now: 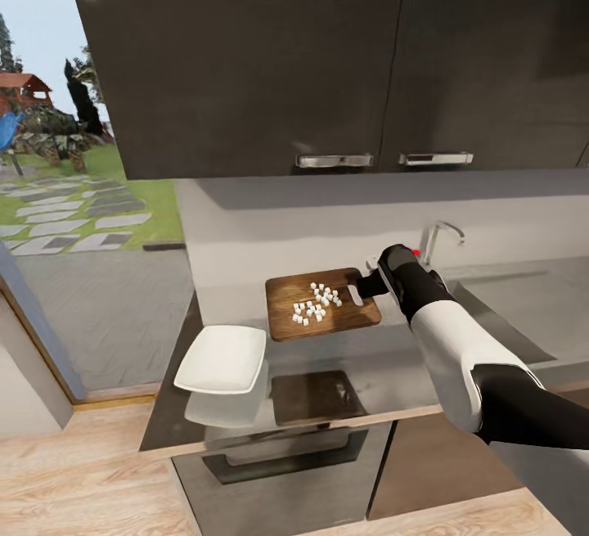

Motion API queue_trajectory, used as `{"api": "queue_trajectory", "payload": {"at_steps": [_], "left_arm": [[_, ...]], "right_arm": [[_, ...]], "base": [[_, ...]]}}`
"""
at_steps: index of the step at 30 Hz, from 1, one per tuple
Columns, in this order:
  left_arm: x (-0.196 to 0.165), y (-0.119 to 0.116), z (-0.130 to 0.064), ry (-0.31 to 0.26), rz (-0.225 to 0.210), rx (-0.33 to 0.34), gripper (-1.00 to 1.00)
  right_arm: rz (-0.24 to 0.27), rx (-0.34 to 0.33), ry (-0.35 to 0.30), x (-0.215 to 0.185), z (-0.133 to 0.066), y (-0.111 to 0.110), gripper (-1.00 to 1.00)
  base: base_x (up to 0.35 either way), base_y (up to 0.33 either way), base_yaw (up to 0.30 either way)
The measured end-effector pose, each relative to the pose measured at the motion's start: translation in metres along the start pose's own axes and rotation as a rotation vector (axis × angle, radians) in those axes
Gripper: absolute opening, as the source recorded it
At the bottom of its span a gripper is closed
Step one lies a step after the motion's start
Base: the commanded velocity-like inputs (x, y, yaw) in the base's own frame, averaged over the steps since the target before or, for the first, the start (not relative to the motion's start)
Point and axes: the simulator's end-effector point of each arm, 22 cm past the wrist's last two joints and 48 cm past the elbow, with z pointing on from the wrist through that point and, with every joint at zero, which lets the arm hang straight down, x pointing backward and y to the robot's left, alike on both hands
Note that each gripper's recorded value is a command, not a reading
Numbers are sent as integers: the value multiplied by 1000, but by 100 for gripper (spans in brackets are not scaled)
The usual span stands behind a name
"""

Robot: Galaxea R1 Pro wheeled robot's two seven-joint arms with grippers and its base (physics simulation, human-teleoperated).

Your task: In the kitchen, take the Vidalia onion out of the sink, dice it on the chopping board with the paring knife, put the diced onion into the bowl on the countertop, then place both the paring knife and the chopping board into the sink.

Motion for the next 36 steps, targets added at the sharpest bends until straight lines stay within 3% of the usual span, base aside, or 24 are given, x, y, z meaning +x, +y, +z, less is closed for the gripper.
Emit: {"api": "queue_trajectory", "payload": {"at_steps": [7, 27, 36], "left_arm": [[-4, 0, 0, -12, 0, 0, 100], [-17, 0, 0, -43, 1, 1, 100], [-22, 0, -1, -56, 1, 1, 100]], "right_arm": [[-2, 6, -10, -4, -7, -2, -100], [-1, 12, -40, -14, -27, -4, -100], [1, 15, -53, -18, -36, -6, -100]], "base": [[0, 36, 0], [0, 257, 0], [0, 20, 0]]}}
